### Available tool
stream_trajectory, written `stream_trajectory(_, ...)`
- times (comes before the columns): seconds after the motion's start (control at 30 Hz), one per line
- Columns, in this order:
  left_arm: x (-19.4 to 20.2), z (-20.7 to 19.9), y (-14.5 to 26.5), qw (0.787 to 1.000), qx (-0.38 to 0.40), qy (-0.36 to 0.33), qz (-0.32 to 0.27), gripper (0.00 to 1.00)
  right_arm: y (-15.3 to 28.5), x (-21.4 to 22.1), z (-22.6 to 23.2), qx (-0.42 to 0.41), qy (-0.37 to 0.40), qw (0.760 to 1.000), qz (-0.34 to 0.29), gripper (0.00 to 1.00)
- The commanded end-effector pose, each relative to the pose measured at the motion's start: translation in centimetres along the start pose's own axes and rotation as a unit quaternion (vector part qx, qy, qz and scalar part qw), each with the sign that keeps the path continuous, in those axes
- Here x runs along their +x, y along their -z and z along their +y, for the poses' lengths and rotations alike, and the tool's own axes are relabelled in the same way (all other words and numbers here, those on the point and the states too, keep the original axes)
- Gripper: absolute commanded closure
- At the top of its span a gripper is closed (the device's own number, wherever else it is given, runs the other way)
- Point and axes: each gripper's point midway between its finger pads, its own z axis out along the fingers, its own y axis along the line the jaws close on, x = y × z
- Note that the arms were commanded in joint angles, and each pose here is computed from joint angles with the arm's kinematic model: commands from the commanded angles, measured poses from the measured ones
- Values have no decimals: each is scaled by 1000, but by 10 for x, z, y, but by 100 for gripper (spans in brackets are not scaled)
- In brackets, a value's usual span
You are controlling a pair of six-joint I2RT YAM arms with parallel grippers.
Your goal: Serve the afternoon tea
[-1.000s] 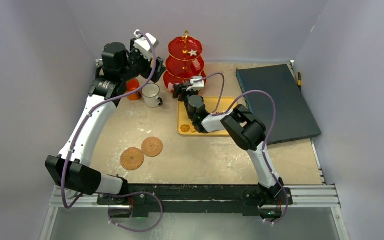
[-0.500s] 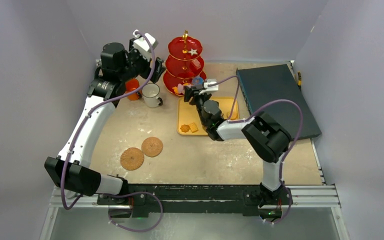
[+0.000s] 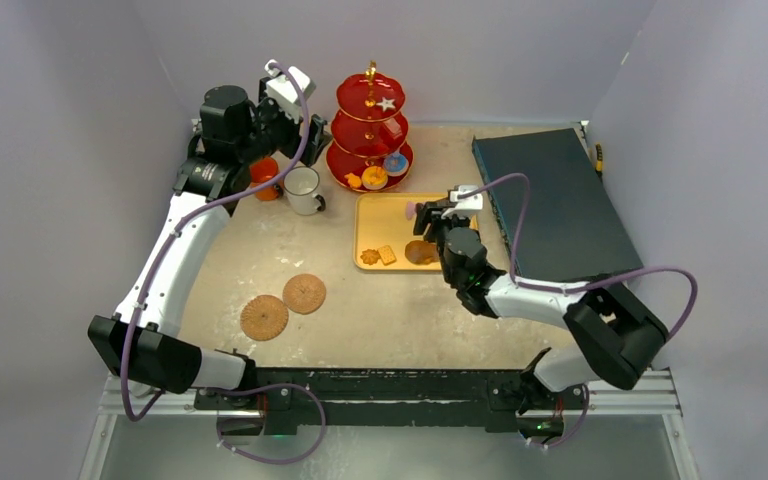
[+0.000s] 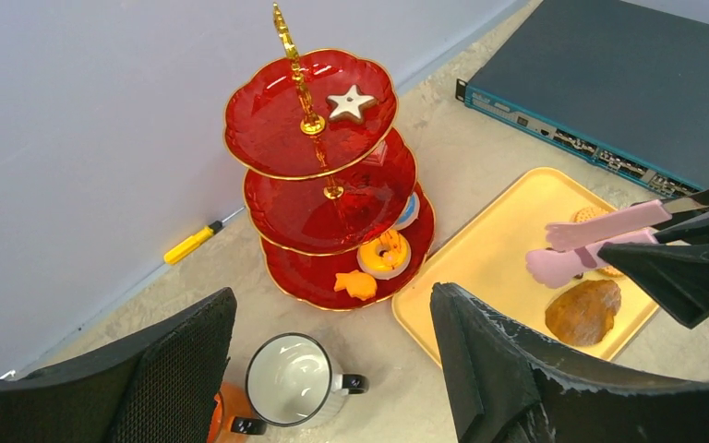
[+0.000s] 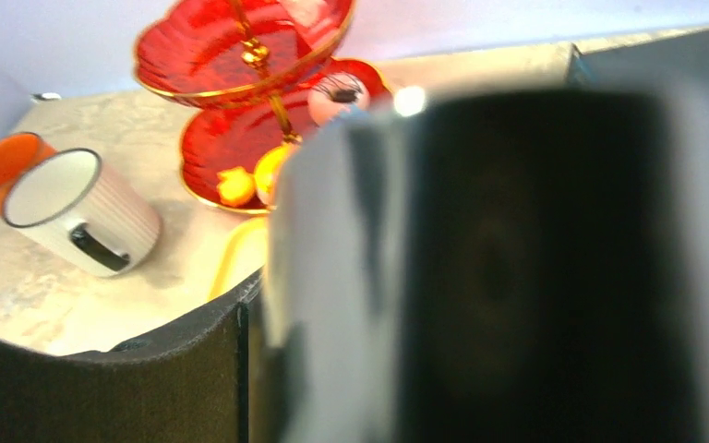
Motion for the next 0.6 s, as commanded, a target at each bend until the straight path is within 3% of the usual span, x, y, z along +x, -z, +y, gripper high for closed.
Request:
stream_trajectory(0.0, -16, -1, 7, 1000, 2, 1, -27, 24, 14, 9, -31, 73, 14, 997, 37, 38)
stream_trajectory(0.57, -20, -2, 4, 1000, 9, 4, -27, 25, 10, 39, -55, 128, 47, 988, 68, 34)
